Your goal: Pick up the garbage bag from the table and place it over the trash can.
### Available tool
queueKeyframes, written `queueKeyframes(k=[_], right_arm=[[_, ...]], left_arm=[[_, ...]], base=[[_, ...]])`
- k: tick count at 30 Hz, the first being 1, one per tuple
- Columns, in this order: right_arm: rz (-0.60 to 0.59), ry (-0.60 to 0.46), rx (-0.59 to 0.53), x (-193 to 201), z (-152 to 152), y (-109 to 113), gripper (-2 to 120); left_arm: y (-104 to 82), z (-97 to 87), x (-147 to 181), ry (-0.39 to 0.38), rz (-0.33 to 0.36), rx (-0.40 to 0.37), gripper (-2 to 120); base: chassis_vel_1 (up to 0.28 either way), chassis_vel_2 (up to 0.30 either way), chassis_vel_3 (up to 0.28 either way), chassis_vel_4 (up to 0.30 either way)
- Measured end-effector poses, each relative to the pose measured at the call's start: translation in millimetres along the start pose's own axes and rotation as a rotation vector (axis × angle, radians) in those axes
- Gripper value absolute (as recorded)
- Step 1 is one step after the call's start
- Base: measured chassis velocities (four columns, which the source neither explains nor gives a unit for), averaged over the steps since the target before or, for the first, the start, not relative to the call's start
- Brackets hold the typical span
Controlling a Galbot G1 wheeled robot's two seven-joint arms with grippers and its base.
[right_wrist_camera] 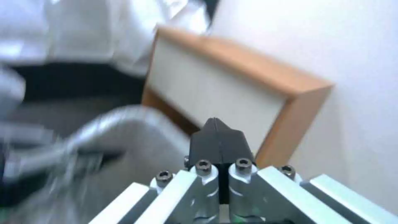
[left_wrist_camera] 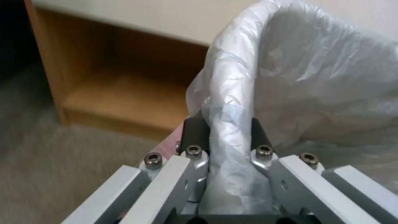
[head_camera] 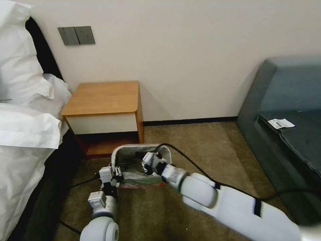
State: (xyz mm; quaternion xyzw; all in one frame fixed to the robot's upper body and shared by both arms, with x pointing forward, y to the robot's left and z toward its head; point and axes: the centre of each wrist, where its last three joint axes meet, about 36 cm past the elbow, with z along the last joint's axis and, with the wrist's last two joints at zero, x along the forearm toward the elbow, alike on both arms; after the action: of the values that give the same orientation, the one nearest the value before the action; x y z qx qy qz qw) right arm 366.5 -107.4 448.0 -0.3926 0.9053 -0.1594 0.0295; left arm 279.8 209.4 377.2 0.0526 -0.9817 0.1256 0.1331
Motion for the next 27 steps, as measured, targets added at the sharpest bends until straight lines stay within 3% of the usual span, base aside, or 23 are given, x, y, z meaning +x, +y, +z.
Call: queueKeyframes(k=[4, 9, 13, 17, 27], right_arm=[[0.095, -0.094, -0.048, 9.2, -3.8, -0.9, 0], [0.155, -0.137, -0.064, 11.7, -1.3, -2.6, 7], [0.285, -0.147, -0.143, 21.8, 19.9, -1.1, 28], [0.331, -0.134, -0.16, 31.4, 36.8, 3.1, 43], [0.341, -0.131, -0.18, 34.1, 59.5, 26.7, 77]], left_arm=[[1.6, -4.3, 2.3, 0.085, 0.017, 0.069, 7], [4.2, -4.0, 3.2, 0.13, 0.034, 0.079, 7], [11.5, -1.9, 3.1, 0.203, 0.061, 0.079, 7], [14.9, 0.9, 2.3, 0.237, 0.073, 0.085, 7], [14.0, 10.9, 1.8, 0.261, 0.072, 0.098, 7]], base=[[0.0, 0.0, 0.0, 0.0], [0.0, 0.0, 0.0, 0.0], [0.0, 0.0, 0.0, 0.0], [0.0, 0.0, 0.0, 0.0], [0.0, 0.0, 0.0, 0.0]])
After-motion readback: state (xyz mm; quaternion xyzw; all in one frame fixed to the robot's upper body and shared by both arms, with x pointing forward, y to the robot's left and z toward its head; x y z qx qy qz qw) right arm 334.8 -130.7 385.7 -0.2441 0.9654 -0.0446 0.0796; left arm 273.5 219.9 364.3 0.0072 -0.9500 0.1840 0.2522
